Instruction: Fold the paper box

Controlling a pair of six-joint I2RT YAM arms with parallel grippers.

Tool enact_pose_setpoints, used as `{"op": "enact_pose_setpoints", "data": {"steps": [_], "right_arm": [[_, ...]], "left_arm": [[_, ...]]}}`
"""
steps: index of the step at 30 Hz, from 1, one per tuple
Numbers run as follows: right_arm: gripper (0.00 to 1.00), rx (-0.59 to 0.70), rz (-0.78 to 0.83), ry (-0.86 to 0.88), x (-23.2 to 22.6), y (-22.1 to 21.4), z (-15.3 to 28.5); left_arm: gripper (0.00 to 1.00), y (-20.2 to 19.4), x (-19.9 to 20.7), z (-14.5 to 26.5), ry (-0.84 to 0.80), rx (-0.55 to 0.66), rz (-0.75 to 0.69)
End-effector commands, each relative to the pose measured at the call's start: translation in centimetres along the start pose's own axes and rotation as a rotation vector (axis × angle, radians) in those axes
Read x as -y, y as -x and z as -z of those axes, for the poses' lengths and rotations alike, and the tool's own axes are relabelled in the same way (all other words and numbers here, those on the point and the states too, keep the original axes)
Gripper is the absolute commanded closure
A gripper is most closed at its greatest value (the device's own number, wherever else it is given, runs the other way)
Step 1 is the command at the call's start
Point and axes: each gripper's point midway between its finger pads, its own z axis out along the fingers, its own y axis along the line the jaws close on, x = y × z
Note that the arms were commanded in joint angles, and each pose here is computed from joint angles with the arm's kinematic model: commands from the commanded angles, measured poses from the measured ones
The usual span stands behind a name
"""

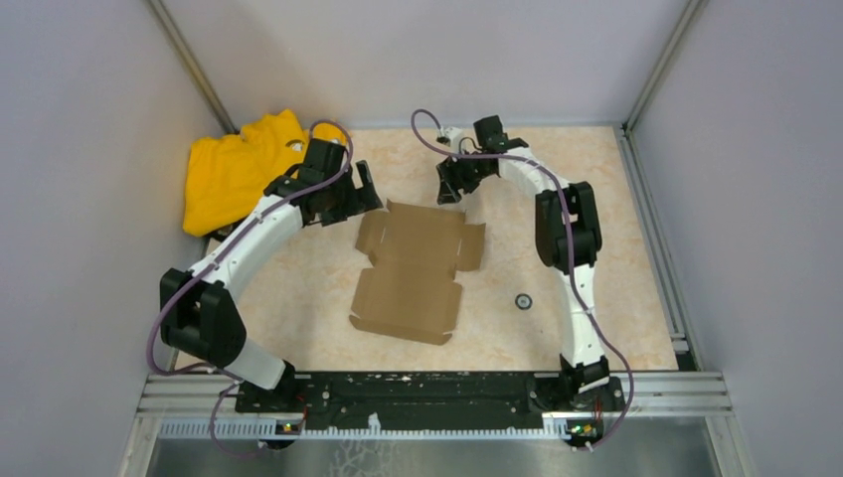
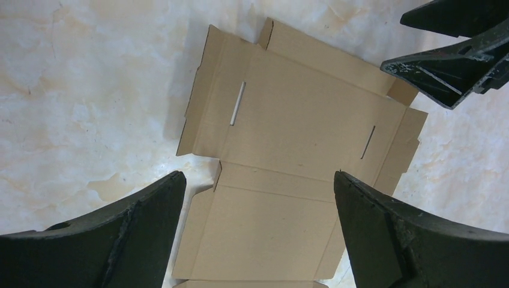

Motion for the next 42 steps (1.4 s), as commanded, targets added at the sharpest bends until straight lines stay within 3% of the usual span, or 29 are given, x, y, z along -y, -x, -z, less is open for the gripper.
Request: {"op": "enact_pose_setpoints", "data": {"steps": [1,30,42], "right_arm": [[0.31,0.035,0.124,0.079,-2.1,1.4,0.0],[0.45,-0.076,0.144,0.088,-2.5,-1.8,-3.3],[0.59,-0.122,0.149,0.094,-3.8,-3.5,-3.3]], "left_arm": [[0.02,-0.3,0.0,-0.6,0.015,-0.025,-0.008],[0.01,-0.7,0.0,-4.1,-0.006,-0.056,-0.054],[0.02,-0.8,-0.3,-4.3,-0.003,-0.058,-0.054]]}}
